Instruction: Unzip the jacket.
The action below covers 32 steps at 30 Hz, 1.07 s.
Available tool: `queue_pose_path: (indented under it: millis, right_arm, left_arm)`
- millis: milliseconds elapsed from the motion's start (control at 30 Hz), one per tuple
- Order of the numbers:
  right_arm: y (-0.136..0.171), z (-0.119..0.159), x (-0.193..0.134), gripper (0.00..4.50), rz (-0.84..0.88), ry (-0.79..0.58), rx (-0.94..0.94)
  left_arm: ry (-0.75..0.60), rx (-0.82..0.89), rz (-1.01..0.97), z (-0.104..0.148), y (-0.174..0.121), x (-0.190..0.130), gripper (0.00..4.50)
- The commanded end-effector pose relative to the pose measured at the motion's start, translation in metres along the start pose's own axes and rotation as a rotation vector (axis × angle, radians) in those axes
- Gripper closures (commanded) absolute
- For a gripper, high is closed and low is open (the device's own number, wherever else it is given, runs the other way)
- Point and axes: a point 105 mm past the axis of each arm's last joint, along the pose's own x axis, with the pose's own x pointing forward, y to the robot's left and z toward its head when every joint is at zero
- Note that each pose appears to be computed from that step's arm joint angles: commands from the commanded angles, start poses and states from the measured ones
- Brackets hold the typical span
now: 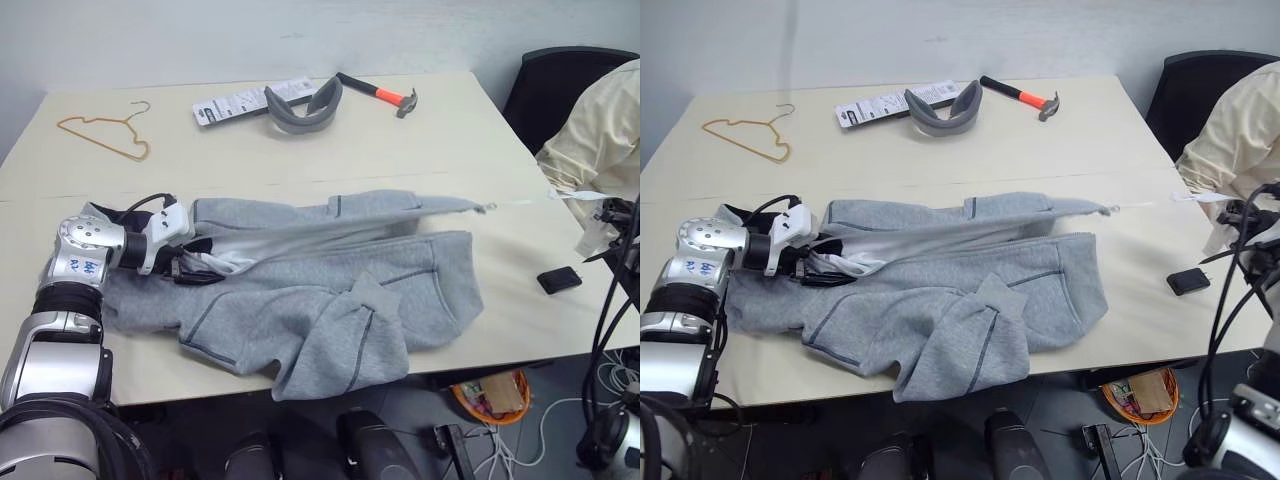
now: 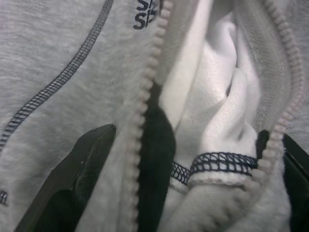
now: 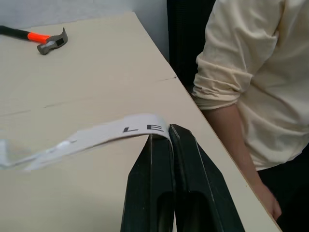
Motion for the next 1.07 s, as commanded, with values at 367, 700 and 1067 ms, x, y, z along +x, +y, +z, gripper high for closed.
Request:
queue_pose_path:
  millis: [367,700,1067]
  right_arm:
    - [0.107,-0.028,-0.003,3.86,0.632,0.174,-0.548]
    - [0.074,0.034,-0.092,0.88,1.011,0.368,-0.394]
    - [0.049,0.045,-0.098,0.04,0.928,0.265,-0.427]
  left_arm:
    - [-0.089,-0.120,-0.054,0.016,-0.007,-0.025,0.35]
    - [-0.238,-0.239,-0.082,0.070,-0.041,-0.138,0.00]
    - [-0.157,-0.167,0.075,0.056,-0.058,-0.164,0.00]
